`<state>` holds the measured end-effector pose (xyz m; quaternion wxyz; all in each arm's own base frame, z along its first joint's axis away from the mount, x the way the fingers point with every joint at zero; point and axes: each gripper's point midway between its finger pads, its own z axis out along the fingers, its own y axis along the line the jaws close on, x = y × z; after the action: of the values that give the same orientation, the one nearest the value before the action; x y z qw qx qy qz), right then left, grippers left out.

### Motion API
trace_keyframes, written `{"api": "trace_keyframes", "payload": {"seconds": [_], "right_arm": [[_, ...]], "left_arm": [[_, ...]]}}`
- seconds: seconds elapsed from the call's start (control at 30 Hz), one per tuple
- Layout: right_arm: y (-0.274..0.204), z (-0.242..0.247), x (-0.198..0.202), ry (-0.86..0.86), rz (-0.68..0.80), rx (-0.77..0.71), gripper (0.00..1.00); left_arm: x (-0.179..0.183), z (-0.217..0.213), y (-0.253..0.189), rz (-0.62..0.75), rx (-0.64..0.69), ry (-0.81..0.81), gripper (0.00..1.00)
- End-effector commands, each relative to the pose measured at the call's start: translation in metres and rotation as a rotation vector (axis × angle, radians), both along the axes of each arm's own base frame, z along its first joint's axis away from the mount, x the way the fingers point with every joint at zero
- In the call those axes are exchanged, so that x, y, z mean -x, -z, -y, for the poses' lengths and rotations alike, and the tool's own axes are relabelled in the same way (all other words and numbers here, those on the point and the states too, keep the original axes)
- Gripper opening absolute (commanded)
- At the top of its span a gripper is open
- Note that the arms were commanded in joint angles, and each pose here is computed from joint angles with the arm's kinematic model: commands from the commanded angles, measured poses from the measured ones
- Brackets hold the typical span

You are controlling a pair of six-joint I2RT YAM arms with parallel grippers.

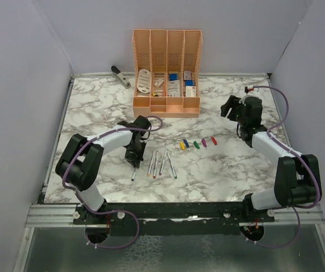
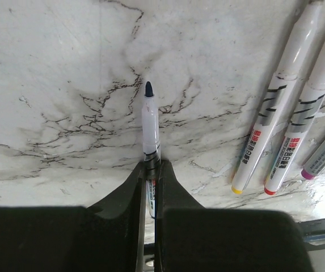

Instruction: Insert the pens into the pen caps

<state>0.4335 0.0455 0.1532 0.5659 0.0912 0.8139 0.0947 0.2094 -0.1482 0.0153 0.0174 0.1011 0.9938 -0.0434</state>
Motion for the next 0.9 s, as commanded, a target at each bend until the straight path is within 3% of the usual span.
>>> {"api": "trace_keyframes", "payload": {"seconds": [0.0, 0.2, 0.53, 0.87], "right_arm": [[-0.007, -0.007, -0.001, -0.051, 0.016, 0.003, 0.6], [-0.002, -0.018, 0.006, -0.103, 0.011, 0.062, 0.57], [0.019, -0.071, 0.016, -0.266, -0.058, 0.161, 0.57], [0.046, -0.123, 0.031, -0.47, -0.127, 0.158, 0.59]], "left_arm": [[-0.042, 0.01, -0.008, 0.205, 0.012, 0.025, 0.0], [-0.07, 0.019, -0.054, 0.382, 0.072, 0.034, 0.0], [-0.094, 0.035, -0.101, 0.553, 0.17, 0.103, 0.0], [-0.119, 0.077, -0.145, 0.802, 0.43, 0.158, 0.0]]}}
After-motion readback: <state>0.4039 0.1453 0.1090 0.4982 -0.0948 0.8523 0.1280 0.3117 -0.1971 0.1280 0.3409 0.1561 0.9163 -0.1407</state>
